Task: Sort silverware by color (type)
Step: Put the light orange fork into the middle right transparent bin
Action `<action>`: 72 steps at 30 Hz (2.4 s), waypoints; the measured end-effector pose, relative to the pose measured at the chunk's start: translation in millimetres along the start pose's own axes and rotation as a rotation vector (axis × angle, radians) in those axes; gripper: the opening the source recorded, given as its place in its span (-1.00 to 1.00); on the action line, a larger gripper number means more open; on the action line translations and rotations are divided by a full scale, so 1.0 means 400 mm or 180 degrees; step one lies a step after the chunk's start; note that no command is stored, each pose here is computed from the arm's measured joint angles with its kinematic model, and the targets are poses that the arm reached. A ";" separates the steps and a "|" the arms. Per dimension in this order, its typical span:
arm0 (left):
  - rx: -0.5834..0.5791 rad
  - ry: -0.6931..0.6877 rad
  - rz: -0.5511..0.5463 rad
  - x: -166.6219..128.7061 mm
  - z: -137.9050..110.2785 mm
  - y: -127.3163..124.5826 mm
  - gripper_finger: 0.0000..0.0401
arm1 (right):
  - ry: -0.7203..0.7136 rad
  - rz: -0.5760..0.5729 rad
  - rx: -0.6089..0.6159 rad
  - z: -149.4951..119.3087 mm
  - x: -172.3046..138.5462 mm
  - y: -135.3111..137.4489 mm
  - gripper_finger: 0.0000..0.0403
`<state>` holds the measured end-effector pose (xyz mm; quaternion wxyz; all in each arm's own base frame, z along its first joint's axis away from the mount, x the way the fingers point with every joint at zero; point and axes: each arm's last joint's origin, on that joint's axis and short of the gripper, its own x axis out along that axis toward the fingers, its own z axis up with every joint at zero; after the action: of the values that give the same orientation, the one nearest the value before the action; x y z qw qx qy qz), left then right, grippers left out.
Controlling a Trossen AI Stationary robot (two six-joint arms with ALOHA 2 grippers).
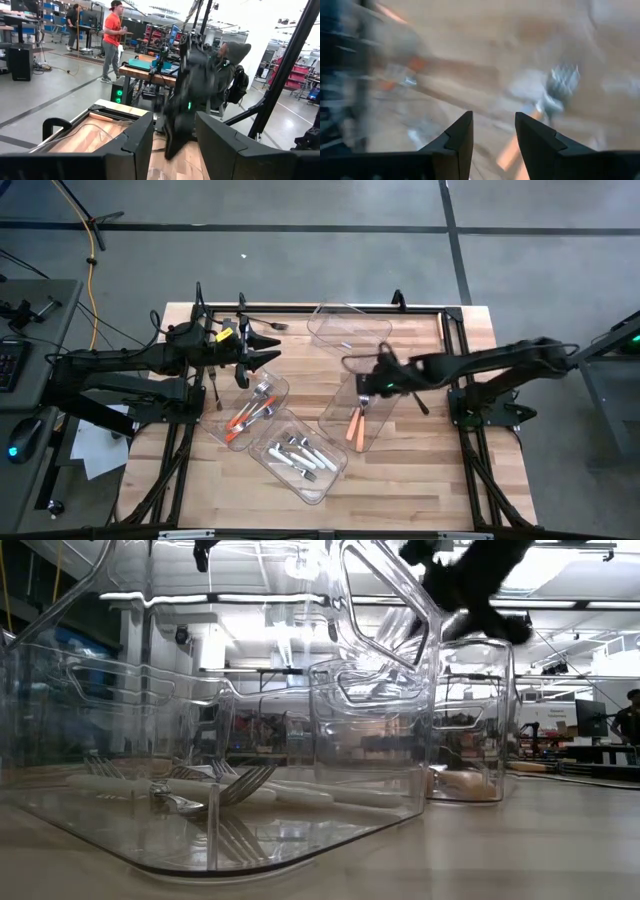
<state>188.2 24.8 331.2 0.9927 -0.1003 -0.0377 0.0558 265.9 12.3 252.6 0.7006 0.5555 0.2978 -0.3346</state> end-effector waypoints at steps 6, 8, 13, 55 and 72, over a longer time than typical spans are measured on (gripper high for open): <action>-0.0001 -0.0012 -0.0001 0.000 0.001 0.000 -0.32 | -0.0921 0.0757 -0.0829 0.046 -0.159 0.017 -0.35; -0.0002 -0.0025 0.0010 0.000 0.002 0.000 -0.32 | -0.1342 0.0837 -0.1236 0.059 -0.199 0.020 -0.35; -0.0001 -0.0038 0.0018 0.000 0.003 0.000 -0.32 | -0.2370 0.0779 -0.2250 0.086 -0.272 0.041 -0.35; 0.0000 -0.0028 0.0036 0.000 0.002 0.001 -0.32 | -0.2194 0.2358 -0.3486 0.095 -0.312 0.099 -0.35; -0.0255 0.2108 0.2630 -0.055 0.051 0.174 -0.32 | -0.2295 0.2052 -0.3391 0.112 -0.304 0.091 -0.35</action>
<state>157.4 93.9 335.6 0.8421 -0.1569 0.3184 0.4061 224.1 -9.0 378.6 0.9951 0.0535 -0.0081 -0.0830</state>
